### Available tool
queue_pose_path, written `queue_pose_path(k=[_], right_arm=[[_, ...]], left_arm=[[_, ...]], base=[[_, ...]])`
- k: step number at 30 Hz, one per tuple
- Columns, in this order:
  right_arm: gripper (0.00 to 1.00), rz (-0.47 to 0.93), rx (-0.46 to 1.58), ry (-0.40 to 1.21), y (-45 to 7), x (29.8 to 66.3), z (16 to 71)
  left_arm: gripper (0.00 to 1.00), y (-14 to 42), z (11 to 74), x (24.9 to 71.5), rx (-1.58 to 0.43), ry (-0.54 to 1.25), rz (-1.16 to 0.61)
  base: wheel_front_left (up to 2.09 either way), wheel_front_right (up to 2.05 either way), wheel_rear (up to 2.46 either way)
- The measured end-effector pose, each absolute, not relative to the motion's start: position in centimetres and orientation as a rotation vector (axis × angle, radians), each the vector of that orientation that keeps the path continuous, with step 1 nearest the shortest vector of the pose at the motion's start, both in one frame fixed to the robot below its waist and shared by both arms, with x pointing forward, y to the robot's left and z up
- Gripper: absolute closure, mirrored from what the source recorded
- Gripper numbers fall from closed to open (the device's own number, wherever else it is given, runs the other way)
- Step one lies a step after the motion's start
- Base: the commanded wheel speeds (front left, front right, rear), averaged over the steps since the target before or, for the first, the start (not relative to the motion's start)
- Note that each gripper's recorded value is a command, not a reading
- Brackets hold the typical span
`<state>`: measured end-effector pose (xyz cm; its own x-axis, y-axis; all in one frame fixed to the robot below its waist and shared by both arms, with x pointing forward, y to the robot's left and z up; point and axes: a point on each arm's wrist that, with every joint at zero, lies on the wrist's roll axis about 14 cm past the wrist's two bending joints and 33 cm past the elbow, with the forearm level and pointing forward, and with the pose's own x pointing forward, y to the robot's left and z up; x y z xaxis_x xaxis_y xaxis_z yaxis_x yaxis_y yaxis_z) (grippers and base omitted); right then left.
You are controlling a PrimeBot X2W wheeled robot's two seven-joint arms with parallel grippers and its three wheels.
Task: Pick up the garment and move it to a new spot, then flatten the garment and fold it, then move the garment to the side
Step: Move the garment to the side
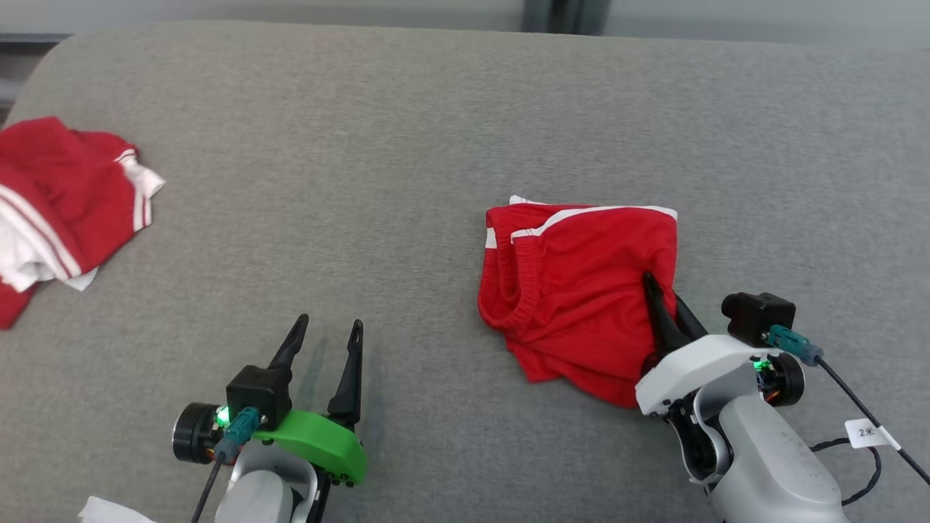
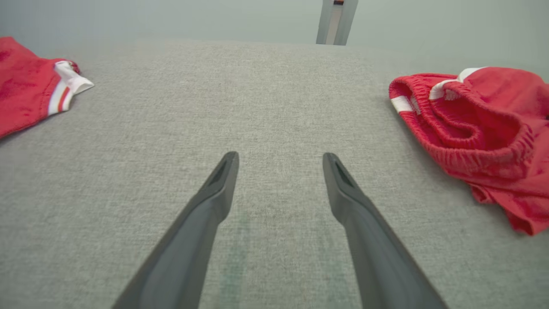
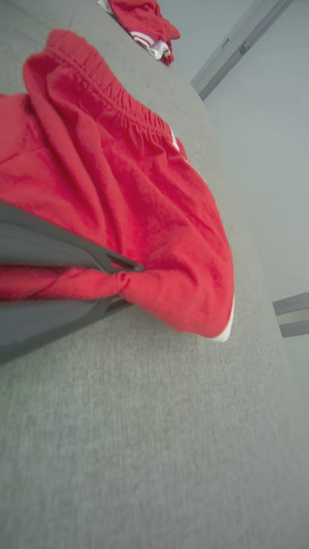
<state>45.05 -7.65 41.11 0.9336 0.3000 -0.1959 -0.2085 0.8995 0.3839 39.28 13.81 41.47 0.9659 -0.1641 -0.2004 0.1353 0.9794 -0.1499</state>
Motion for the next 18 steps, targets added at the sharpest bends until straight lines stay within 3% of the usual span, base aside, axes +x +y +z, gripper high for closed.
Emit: queue_pose_path(k=[18], right_arm=[[1.00,-0.117,0.296,0.219,-22.4,38.5,41.6]], left_arm=[[0.00,-2.7,41.1,41.5,-0.155,0.224,-0.640]], base=[[0.00,0.00,0.00]])
